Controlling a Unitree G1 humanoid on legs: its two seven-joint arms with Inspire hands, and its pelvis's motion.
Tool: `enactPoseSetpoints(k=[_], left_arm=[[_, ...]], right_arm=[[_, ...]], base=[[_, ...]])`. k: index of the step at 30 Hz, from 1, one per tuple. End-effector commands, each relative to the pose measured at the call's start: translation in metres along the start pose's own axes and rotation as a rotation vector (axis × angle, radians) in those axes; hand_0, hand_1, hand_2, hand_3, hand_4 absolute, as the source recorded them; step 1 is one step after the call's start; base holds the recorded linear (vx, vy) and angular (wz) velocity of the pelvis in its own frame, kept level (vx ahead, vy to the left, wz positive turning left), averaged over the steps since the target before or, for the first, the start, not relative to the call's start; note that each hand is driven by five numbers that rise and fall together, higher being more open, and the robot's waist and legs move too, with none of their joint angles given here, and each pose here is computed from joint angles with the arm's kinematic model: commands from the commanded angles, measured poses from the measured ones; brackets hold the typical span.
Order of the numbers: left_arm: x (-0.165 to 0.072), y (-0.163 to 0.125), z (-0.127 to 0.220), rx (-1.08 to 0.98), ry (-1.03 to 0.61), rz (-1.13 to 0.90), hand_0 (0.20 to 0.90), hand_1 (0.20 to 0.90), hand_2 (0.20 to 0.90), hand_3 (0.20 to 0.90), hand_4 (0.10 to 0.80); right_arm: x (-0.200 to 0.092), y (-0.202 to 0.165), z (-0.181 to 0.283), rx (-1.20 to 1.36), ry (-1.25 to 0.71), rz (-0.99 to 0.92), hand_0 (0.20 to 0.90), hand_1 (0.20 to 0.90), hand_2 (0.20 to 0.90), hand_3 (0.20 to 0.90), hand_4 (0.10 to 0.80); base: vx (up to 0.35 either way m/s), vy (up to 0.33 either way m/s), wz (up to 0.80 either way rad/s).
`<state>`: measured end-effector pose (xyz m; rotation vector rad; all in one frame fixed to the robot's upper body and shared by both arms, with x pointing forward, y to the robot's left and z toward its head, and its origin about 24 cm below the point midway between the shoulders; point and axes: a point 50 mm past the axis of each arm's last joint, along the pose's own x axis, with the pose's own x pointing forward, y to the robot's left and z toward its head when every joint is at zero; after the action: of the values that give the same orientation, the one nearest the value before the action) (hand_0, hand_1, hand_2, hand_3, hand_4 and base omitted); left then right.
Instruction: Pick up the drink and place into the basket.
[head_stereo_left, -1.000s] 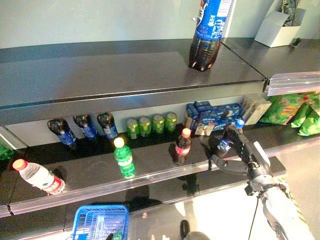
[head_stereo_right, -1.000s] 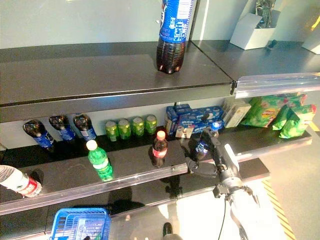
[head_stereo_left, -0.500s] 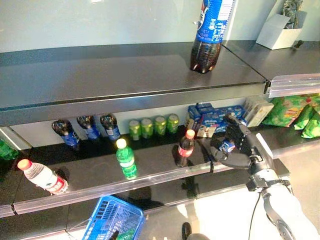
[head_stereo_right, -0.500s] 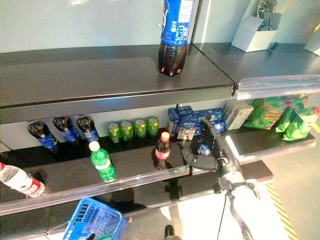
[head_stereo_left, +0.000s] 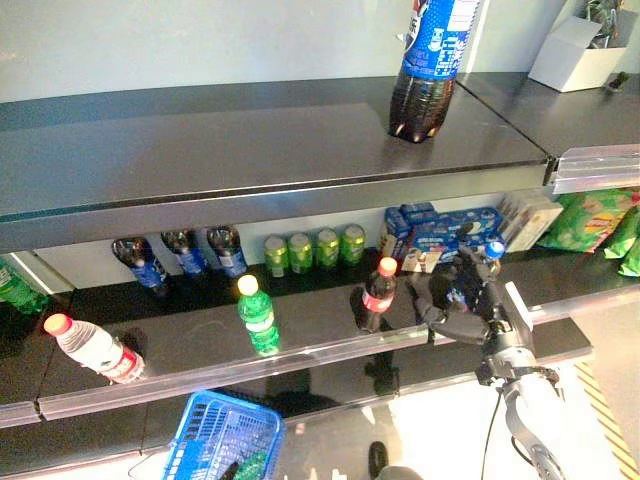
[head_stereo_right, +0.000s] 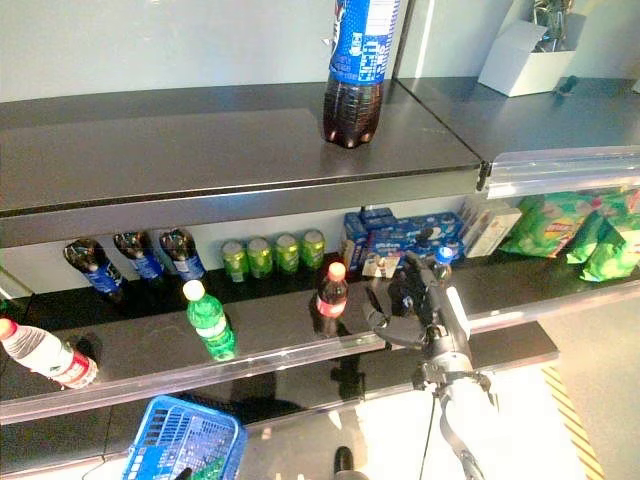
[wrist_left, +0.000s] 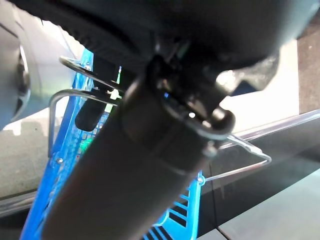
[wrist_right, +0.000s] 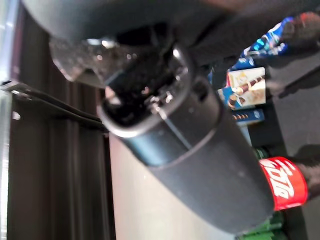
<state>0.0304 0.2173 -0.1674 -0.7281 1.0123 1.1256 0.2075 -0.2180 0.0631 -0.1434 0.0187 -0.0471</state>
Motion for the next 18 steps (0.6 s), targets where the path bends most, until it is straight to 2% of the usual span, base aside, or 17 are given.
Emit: enactPoseSetpoints(k=[1, 18], left_arm=[[-0.001, -0.019, 0.066, -0.059, -0.294, -0.086, 0.3, 0.3, 0.3, 0.2, 0.1], [-0.014, -0.076, 0.078, -0.109, -0.323, -0.218, 0.3, 0.3, 0.3, 0.2, 0.1]], right_arm=[[0.023, 0.005, 0.061, 0.065, -0.325, -0.032, 0.9, 0.9, 0.9, 0.9, 0.8], [0.051, 0.023, 0.072, 0.024, -0.357, -0.011, 0.9, 0.9, 0.9, 0.9, 0.8]], base=[[-0.017, -0.01, 0.09], [-0.063, 0.006, 0.06]])
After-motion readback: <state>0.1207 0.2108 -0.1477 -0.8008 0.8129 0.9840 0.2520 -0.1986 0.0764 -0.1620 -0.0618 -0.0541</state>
